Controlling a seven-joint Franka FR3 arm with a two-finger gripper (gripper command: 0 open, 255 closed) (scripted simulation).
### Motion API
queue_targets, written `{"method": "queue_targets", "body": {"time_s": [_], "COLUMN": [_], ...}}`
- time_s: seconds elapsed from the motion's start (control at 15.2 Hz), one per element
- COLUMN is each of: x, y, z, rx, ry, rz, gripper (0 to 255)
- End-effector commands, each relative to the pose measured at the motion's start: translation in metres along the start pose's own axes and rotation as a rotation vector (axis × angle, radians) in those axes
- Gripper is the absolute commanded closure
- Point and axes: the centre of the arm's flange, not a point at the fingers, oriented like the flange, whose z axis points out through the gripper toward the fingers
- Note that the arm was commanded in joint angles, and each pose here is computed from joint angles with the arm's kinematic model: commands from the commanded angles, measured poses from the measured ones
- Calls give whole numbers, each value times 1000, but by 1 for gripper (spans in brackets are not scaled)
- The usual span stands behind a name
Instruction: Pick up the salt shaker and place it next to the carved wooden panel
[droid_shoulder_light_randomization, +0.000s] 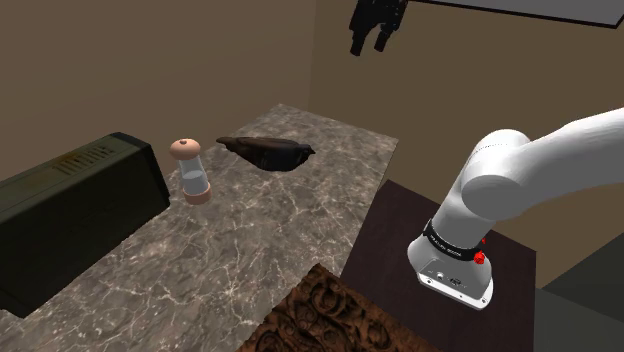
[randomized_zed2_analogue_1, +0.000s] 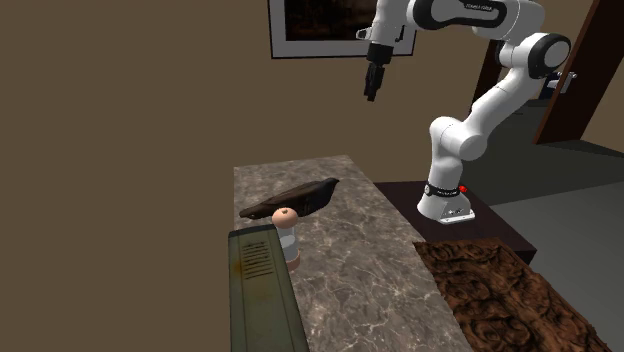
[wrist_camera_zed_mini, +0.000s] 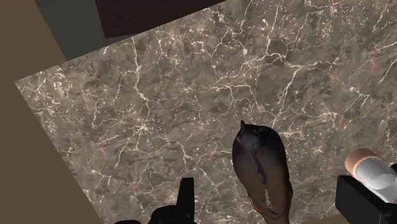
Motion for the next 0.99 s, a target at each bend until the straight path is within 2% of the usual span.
{"method": "queue_targets", "body": {"time_s": [0.0,0.92], "x": [0,87], "y": [0,-125], "z": [0,101], "rx": [0,57], "ry": [0,-52], "rz": [0,16], "gripper": [0,0]}}
